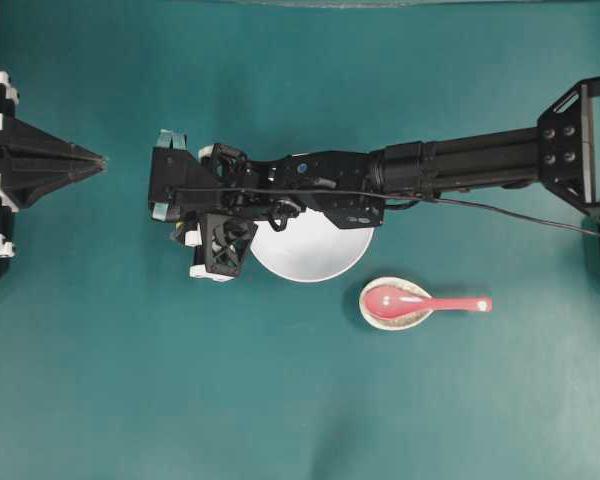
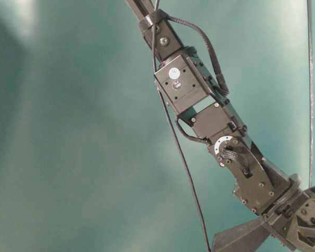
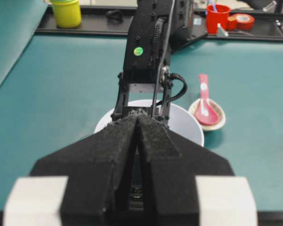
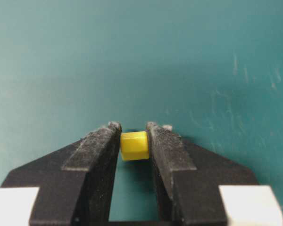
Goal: Scoop the yellow hexagonal prism block from the bowl with a spoon using the right arm.
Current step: 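Close the right gripper on the yellow block on the table, then carry the yellow block with the right gripper back into the bowl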
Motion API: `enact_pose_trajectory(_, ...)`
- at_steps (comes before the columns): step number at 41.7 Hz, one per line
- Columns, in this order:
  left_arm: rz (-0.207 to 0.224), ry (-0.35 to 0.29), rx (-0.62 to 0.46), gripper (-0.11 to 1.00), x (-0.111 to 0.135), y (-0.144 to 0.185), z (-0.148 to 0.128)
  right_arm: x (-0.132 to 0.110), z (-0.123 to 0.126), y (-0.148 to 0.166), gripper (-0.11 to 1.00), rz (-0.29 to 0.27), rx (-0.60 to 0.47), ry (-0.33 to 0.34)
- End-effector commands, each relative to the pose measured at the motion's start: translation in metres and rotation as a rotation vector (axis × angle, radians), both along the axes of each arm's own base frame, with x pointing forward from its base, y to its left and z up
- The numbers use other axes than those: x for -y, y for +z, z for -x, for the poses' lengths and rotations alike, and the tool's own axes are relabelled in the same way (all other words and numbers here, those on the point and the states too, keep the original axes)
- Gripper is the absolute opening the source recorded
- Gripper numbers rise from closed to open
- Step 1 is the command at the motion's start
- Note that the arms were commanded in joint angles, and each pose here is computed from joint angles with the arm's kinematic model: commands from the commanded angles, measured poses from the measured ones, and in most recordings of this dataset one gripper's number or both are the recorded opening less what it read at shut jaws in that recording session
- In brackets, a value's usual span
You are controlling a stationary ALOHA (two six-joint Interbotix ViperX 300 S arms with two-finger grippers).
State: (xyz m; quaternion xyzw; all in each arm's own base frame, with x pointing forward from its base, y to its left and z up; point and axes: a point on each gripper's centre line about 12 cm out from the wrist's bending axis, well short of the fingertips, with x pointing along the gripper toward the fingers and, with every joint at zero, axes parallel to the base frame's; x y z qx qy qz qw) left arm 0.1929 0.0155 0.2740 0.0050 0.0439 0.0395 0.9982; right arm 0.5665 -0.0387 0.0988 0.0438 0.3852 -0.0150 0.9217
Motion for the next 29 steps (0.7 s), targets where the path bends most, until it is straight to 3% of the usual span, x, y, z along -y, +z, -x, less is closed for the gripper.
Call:
enact_pose_trajectory(1, -0.005, 0.001, 0.029, 0.00, 0.000, 0.010, -0.002, 0.001, -0.005, 0.022, 0.31, 0.005, 0.049, -0.003)
enact_pose_trajectory(29, -0.005, 0.001, 0.024, 0.00, 0.000, 0.010, -0.002, 0.001, -0.004, 0.076, 0.30, 0.010, 0.138, -0.002)
